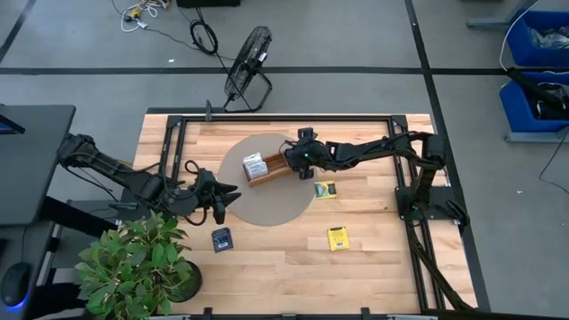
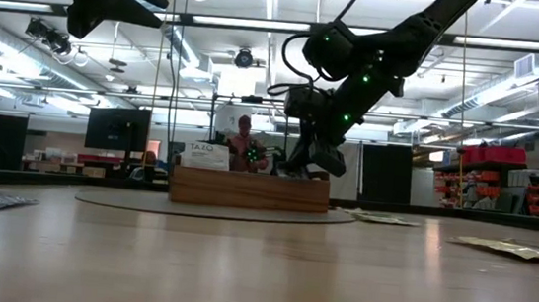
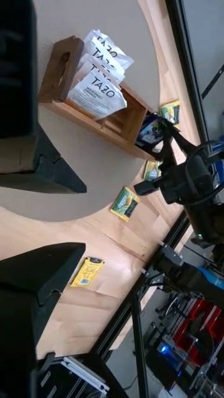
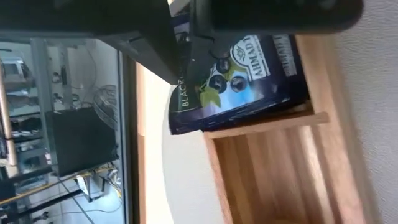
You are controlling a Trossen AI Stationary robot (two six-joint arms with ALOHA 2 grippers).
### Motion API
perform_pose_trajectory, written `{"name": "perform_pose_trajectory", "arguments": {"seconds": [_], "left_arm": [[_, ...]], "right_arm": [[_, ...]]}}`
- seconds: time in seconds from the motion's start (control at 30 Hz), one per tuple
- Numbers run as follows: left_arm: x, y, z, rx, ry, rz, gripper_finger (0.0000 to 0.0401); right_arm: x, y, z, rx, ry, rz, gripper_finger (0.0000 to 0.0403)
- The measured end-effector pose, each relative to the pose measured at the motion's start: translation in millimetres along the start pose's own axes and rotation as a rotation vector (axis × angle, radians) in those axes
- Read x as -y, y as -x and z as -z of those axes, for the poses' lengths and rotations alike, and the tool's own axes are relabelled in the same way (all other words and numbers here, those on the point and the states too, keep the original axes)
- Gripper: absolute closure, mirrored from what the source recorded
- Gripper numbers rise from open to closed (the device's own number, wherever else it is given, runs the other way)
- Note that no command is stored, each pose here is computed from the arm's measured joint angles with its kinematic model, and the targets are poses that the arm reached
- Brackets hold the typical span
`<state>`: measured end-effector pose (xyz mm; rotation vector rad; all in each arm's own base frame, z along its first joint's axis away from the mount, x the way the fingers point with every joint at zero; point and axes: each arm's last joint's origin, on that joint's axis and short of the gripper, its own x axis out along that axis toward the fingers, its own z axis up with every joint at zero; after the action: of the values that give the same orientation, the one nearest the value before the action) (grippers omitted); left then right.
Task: Pick & Place Tea
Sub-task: Put the purple tea bag into the right section of the wooden organizer
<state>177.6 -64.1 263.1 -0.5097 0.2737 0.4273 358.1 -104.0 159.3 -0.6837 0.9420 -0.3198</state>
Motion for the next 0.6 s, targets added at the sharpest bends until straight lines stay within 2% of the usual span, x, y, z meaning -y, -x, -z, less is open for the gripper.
{"name": "perform_pose_trajectory", "arguments": {"seconds": [0.23,0.47,0.6], "left_arm": [[0,0,0,-0.007,-0.003,0.002,0.0259],[0,0,1,-0.014,-0.009,0.007,0.0259],[-1,0,4,-0.087,-0.029,0.039,0.0259]], "right_arm": [[4,7,-4,0.048,-0.031,-0.014,0.0307],[5,14,-7,0.061,-0.082,-0.025,0.0237],[11,32,-16,0.1,-0.14,0.002,0.0204]]}}
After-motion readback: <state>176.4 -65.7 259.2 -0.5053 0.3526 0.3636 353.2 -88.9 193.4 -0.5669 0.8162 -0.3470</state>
